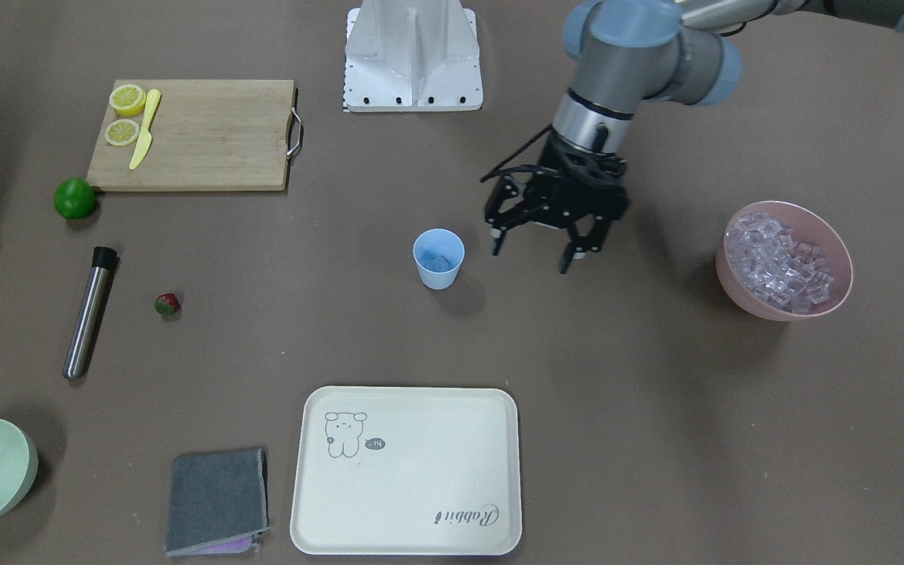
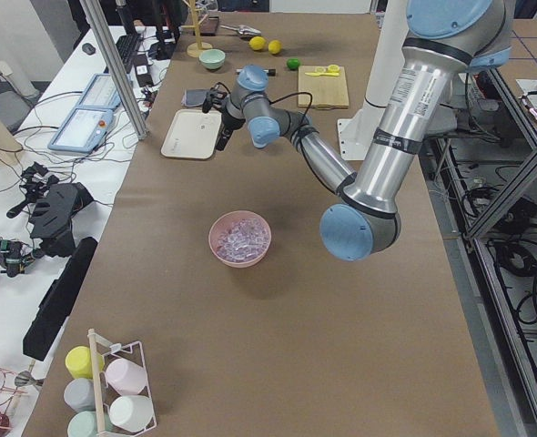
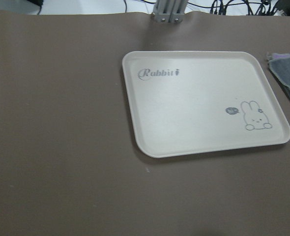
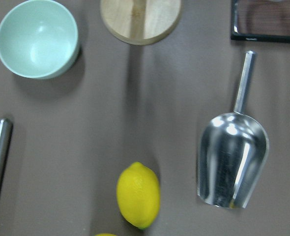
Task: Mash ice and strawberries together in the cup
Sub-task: 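Raise the left gripper away while the right gripper moves toward the strawberry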
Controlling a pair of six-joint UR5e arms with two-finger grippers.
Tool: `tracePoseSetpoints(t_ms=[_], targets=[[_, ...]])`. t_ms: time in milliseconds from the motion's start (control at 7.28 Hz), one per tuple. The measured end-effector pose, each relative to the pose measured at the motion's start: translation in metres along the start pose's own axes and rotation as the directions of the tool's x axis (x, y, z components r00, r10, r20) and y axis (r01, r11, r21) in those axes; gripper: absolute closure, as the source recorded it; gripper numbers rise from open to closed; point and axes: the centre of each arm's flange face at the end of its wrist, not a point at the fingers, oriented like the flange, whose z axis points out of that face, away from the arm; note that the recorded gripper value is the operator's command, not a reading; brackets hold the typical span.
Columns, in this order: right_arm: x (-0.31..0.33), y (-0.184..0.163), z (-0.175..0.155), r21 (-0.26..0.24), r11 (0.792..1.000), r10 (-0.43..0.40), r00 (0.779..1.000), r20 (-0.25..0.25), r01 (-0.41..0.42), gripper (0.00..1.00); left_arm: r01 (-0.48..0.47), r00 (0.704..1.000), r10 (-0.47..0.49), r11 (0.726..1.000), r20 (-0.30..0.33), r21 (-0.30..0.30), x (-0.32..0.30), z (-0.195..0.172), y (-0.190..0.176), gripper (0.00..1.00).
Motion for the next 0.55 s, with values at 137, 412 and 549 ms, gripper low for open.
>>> tracePoseSetpoints(t_ms=[137,412,549], targets=[[-0.056,-0.011,0.024,0.002,1.0,-0.024,0.999,0.044,0.024,0.0,-0.024,0.999,0.024,1.0,0.033,-0.02,-0.061,-0.022,0.003,0.02],[-0.18,-0.029,0.082,0.009,0.998,-0.066,0.994,0.082,0.066,0.0,-0.036,0.997,0.038,0.999,0.067,-0.036,-0.117,-0.039,0.017,0.02],[-0.235,-0.028,0.112,0.028,0.996,-0.087,0.994,0.071,0.085,0.0,-0.037,0.997,0.039,0.999,0.07,-0.038,-0.125,-0.038,0.02,0.02]])
